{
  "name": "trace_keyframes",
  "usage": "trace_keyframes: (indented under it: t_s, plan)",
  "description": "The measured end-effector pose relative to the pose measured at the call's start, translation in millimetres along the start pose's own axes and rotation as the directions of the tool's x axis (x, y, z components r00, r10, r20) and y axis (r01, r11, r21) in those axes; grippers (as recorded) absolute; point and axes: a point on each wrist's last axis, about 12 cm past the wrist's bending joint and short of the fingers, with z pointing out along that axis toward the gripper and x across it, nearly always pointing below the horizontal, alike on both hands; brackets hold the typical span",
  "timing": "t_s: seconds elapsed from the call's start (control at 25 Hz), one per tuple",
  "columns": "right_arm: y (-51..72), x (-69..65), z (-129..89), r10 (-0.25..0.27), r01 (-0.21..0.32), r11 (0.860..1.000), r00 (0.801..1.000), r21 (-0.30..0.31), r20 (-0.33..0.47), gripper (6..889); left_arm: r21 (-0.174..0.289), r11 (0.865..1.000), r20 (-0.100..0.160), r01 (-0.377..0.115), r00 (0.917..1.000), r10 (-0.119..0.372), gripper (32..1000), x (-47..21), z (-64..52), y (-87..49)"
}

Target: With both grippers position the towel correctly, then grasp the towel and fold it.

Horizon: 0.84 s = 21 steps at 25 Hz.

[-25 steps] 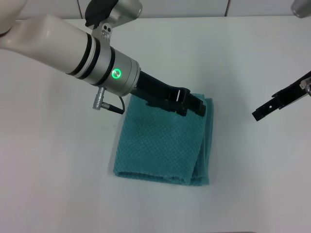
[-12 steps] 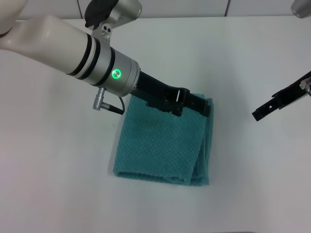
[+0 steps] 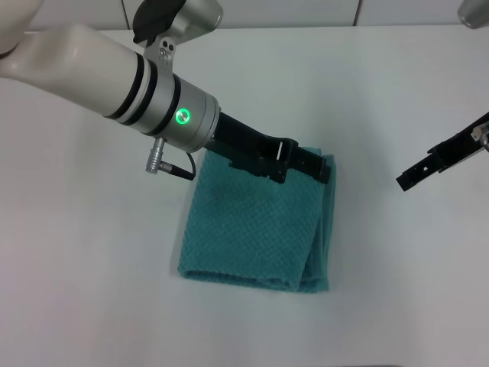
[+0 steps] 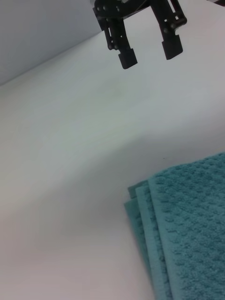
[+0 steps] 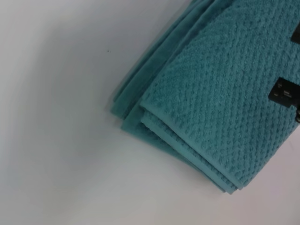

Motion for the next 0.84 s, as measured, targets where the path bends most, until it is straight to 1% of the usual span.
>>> trace_keyframes:
  t_s: [0.84]
  plan:
    - [0.0,0.0,0.0,0.0,0.0,1.0,1.0,0.0,0.0,856,0.002,1.0,0.002,0.007,1.0,-0.007,863,0.1,-0.4,0.3]
